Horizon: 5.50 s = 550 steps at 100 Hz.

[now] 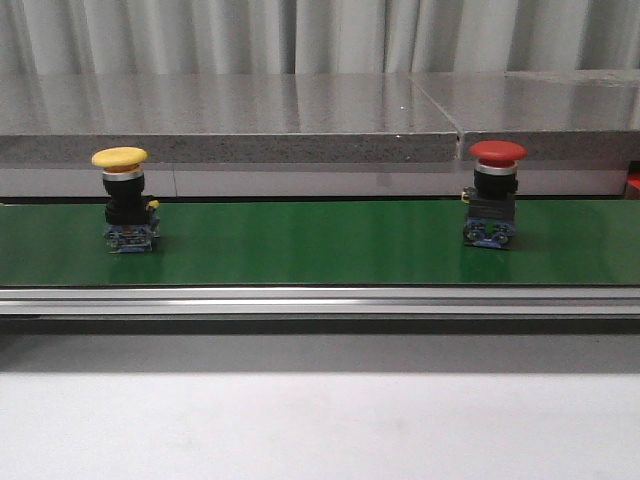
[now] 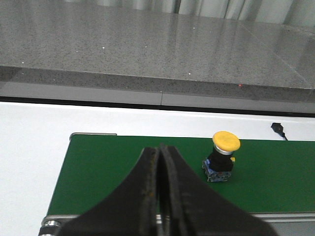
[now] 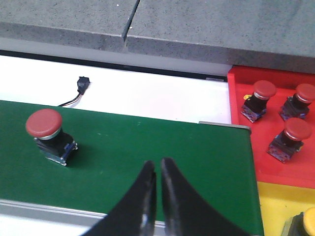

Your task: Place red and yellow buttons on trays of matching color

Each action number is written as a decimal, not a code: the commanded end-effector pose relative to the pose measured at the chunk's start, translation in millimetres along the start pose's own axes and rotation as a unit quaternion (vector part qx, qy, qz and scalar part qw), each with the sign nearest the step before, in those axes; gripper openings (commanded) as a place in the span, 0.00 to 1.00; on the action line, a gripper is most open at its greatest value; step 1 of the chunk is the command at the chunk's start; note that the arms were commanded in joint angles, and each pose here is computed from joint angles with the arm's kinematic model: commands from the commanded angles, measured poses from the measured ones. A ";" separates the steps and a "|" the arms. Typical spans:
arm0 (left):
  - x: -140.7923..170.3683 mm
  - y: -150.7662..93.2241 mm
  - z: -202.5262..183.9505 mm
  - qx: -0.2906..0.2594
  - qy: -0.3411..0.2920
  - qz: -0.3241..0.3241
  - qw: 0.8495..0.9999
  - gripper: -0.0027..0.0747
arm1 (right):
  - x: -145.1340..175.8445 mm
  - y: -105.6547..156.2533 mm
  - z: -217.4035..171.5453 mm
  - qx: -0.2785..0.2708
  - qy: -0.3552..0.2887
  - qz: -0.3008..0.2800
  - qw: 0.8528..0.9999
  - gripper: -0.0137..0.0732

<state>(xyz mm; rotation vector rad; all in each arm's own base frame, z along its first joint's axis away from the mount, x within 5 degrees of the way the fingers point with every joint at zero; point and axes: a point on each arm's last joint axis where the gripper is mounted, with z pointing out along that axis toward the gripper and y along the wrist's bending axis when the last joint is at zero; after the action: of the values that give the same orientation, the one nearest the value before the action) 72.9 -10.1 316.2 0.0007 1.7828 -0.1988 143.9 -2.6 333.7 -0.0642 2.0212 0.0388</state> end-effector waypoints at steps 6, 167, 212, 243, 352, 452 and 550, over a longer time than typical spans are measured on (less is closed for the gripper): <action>-14.0 -2.7 -2.8 0.011 -0.043 -0.005 0.999 0.01 | -12.2 2.0 -5.8 -0.008 -0.039 0.023 0.999 0.63; -14.0 -2.7 -2.8 0.011 -0.043 -0.005 0.999 0.01 | -12.7 13.5 181.2 -0.076 0.172 -0.026 0.982 0.57; -14.0 -2.7 -2.8 0.011 -0.043 -0.005 0.999 0.01 | -82.1 -50.5 156.2 -0.023 0.133 0.025 0.991 0.31; -14.0 -2.7 -2.8 0.011 -0.043 -0.005 0.999 0.01 | -111.9 -145.7 126.8 0.133 0.019 0.115 0.984 0.31; -14.0 -2.7 -2.8 0.011 -0.043 -0.005 0.999 0.01 | -22.2 -264.9 223.9 0.217 0.089 0.223 0.946 0.31; -13.9 -2.7 -2.4 0.011 -0.042 -0.005 0.999 0.01 | -9.1 -269.0 235.1 0.218 0.100 0.229 0.943 0.82; -13.9 -2.7 -2.4 0.011 -0.042 -0.005 0.999 0.01 | -104.3 -118.8 102.2 0.087 0.014 0.148 0.985 0.82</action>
<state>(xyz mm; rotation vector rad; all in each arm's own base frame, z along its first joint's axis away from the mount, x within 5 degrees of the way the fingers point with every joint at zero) 72.9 -10.1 315.0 0.0007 1.7906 -0.1981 305.1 -133.3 361.6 0.4275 2.1226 0.0706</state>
